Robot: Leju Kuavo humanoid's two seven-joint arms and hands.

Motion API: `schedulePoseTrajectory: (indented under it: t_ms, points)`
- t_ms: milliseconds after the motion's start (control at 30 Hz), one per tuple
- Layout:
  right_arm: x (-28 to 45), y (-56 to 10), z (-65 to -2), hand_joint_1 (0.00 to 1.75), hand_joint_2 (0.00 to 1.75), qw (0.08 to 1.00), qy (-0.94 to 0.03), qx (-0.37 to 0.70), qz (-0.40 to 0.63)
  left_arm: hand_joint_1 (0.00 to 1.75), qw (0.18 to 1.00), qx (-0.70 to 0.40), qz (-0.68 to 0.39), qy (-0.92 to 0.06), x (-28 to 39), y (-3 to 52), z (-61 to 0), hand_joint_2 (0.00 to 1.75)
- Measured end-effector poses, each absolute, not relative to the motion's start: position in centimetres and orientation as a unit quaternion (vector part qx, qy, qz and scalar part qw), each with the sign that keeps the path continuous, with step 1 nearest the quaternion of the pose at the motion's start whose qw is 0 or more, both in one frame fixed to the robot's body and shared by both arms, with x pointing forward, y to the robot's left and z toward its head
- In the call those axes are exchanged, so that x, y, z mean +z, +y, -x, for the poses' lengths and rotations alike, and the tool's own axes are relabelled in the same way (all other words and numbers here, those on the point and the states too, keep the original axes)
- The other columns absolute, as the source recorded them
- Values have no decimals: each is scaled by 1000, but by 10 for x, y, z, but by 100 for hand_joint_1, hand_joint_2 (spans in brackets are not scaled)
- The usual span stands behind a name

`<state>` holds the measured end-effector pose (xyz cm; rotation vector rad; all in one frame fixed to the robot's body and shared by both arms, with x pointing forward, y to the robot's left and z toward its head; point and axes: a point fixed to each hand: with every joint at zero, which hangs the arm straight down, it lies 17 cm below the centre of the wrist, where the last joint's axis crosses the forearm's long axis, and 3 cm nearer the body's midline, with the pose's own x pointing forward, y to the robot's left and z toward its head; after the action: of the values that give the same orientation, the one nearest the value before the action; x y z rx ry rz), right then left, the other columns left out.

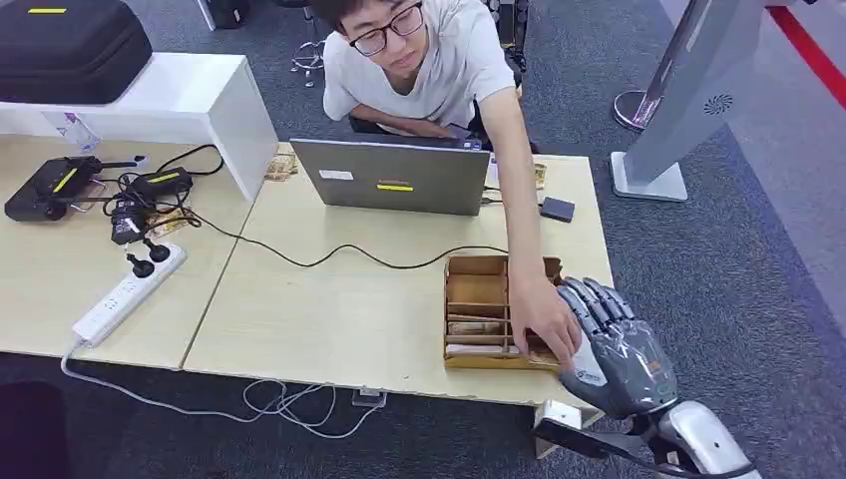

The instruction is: Pass the card to the sensor for recognition and then transmit it.

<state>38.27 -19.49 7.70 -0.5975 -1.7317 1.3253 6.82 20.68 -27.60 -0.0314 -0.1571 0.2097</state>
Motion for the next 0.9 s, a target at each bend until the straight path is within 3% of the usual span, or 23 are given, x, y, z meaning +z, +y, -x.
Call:
schedulePoseTrajectory:
  t_ms: [900]
  points:
    - [73, -189, -380, 0, 175, 425, -692, 535, 232, 0, 991, 104, 16, -79, -276, 207, -69, 175]
